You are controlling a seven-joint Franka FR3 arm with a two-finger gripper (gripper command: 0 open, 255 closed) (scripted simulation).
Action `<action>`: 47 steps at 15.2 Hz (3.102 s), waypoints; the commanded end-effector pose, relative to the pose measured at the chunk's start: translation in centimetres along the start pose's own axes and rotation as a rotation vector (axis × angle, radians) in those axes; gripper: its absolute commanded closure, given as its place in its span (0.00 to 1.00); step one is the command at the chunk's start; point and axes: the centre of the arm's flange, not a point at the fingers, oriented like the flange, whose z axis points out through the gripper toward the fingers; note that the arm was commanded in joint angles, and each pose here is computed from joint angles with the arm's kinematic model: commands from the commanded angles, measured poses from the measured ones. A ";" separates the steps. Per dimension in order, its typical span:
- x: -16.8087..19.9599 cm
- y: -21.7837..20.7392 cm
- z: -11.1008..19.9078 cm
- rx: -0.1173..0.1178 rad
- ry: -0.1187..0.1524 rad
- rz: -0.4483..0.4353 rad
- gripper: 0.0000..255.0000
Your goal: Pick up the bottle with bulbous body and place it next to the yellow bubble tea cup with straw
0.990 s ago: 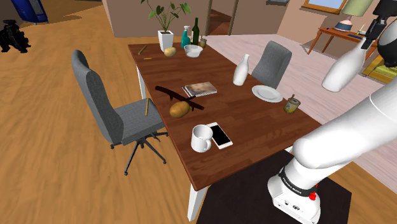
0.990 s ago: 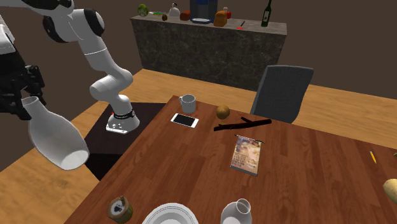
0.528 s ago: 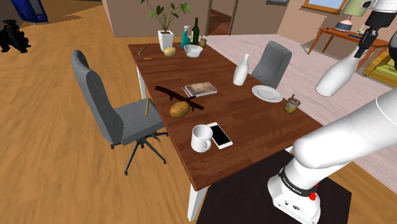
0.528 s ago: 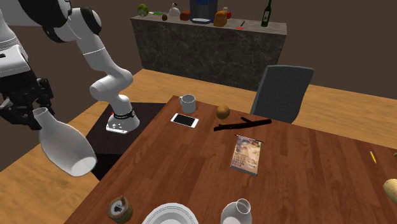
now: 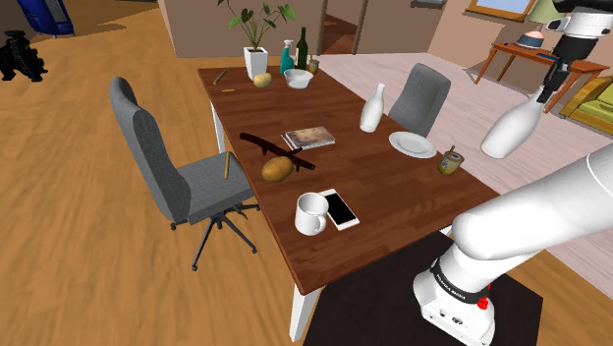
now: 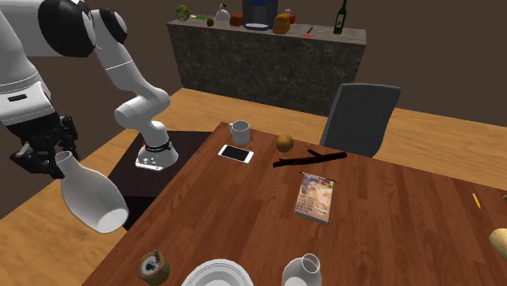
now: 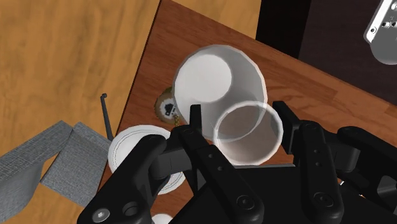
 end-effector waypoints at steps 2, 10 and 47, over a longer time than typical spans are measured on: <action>0.2 0.0 1.5 -0.001 0.000 0.000 1.00; 0.6 -0.2 5.8 -0.001 0.000 0.000 1.00; 1.9 -0.6 20.2 -0.001 0.000 0.000 0.00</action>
